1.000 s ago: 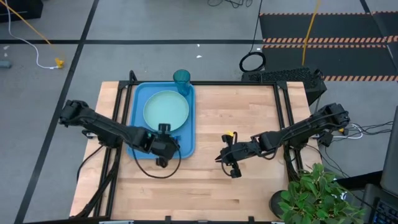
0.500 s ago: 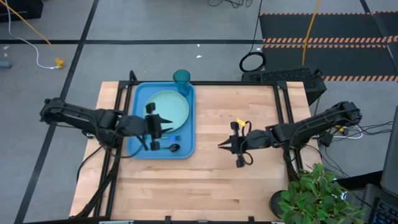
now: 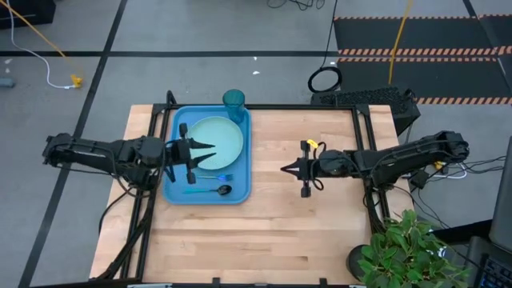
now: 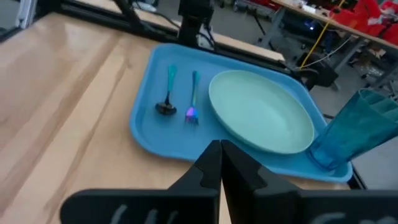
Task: Pick and place plate/cup/fork/spoon on tray
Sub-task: Return to Home Position
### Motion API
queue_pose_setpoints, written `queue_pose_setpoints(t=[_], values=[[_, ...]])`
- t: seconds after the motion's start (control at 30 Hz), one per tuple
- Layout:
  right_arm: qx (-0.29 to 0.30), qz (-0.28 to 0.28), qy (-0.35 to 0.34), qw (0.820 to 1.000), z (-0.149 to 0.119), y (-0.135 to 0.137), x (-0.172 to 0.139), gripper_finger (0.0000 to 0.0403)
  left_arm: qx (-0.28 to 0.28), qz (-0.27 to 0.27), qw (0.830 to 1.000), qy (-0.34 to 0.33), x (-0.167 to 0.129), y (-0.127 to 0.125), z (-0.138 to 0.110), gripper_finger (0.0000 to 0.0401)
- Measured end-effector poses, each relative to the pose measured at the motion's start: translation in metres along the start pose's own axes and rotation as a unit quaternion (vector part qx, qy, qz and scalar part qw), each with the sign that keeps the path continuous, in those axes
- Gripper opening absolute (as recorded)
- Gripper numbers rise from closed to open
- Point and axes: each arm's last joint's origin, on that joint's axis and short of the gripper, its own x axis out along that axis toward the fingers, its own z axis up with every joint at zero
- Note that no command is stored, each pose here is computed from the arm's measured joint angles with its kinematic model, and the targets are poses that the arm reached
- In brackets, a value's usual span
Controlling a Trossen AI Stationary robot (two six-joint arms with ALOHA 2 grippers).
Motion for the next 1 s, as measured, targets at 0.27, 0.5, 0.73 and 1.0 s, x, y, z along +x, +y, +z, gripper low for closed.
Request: queue_pose_setpoints(t=[0.27, 0.5, 0.73, 1.0], values=[[0.001, 0.001, 0.014, 1.0, -0.017, 0.003, 0.001, 0.0, -0.013, -0.027, 0.999, -0.011, 0.009, 0.002, -0.014, 0.0008], [0.038, 0.01, 0.001, 0.999, -0.043, 0.015, 0.0, 0.0, -0.029, -0.033, 0.999, -0.024, 0.018, -0.007, -0.043, 0.0004], [0.043, 0.016, -0.022, 0.999, -0.066, 0.024, -0.004, 0.0, -0.049, -0.036, 0.997, -0.041, 0.022, -0.016, -0.069, 0.0013], [0.047, 0.006, -0.053, 0.997, -0.095, 0.027, -0.012, 0.0, -0.04, -0.029, 0.996, -0.079, 0.022, -0.021, -0.088, 0.0011]])
